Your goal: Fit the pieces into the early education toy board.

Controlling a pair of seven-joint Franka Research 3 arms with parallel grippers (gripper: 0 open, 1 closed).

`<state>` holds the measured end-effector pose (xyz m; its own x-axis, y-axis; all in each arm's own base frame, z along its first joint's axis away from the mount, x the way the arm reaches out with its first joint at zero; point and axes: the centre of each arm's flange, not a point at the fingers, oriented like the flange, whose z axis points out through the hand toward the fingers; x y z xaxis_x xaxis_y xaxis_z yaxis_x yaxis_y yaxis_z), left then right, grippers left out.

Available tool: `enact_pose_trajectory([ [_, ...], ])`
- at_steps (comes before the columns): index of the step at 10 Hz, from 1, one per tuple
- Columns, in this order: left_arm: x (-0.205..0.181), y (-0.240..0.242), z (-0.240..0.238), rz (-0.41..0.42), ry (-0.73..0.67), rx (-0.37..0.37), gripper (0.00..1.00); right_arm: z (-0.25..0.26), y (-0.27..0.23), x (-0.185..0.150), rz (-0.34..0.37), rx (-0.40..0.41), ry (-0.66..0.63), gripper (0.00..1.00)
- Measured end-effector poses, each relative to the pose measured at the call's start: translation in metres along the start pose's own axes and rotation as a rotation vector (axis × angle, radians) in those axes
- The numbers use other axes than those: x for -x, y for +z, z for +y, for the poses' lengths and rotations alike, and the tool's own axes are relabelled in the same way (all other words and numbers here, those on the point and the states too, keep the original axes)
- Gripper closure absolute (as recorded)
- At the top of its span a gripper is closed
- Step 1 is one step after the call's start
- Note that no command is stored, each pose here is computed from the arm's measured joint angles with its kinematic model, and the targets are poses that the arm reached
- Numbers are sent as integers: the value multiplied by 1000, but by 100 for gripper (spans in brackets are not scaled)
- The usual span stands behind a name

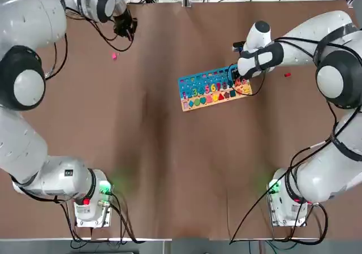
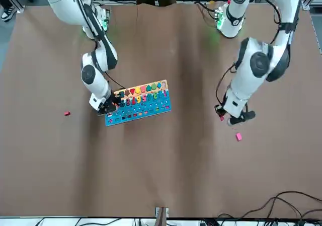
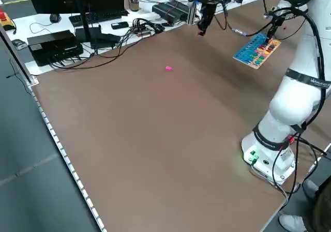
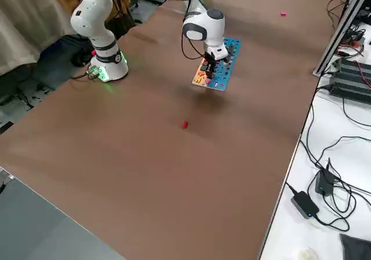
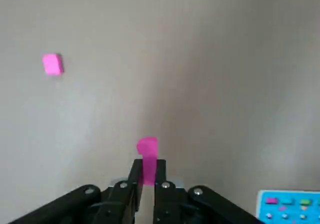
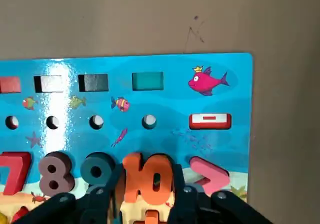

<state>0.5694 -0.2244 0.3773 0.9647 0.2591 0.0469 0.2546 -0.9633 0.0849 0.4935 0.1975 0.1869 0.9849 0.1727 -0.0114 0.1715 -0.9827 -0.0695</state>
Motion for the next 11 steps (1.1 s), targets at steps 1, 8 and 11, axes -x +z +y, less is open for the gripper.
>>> enact_pose_trajectory([
  [1, 13, 2, 16, -5, -11, 1, 87, 0, 0, 0, 1, 0, 0, 58],
  [8, 101, 34, 88, -58, 69, -145, 87, 1, -1, -1, 15, -1, -38, 58],
  [11, 109, 14, 96, -41, 62, -155, 87, 3, 0, -1, 16, -1, -61, 58],
])
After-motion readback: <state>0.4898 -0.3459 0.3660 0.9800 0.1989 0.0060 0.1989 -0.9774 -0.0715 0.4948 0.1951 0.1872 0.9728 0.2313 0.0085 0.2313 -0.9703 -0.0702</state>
